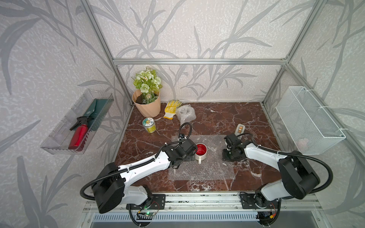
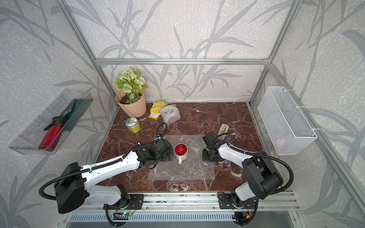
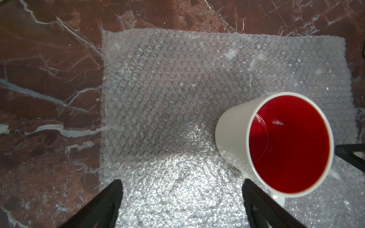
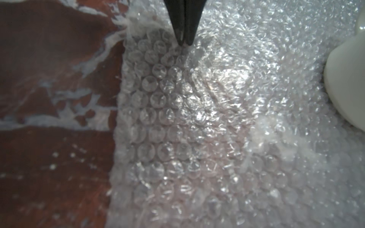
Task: Wrap mugs in bubble wrap
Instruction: Wrap the mug in bubble wrap.
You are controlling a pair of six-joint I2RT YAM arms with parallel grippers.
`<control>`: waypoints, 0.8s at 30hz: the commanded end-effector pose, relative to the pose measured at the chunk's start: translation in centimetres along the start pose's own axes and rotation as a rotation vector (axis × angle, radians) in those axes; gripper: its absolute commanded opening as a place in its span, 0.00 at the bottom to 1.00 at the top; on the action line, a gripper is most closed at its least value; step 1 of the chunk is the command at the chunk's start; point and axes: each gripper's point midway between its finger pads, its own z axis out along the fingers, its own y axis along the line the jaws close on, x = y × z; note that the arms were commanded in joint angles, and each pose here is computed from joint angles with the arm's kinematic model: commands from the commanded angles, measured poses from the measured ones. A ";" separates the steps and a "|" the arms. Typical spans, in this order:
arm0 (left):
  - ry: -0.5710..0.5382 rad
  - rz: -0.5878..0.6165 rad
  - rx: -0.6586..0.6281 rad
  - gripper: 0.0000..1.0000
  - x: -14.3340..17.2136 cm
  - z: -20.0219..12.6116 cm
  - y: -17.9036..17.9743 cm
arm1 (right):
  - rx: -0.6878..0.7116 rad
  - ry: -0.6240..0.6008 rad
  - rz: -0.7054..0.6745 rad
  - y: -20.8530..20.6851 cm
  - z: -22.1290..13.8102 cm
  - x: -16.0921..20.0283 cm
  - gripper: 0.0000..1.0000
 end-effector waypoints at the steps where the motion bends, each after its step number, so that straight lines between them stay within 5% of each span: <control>1: -0.033 -0.048 -0.034 0.97 -0.4 -0.7 1.7 | -0.002 -0.017 -0.052 0.7 -0.9 -1.6 0.00; 4: -0.045 -0.083 -0.023 0.98 -0.8 -1.0 2.5 | -0.078 -0.126 -0.103 2.4 -3.4 -3.6 0.01; 7: -0.058 -0.127 0.034 0.99 -1.3 -1.1 2.4 | -0.072 -0.225 -0.103 1.9 -5.4 -6.2 0.20; 24: -0.051 -0.093 0.194 0.96 -4.5 -1.5 -1.9 | 0.053 0.029 -0.153 -1.6 0.2 -13.1 0.45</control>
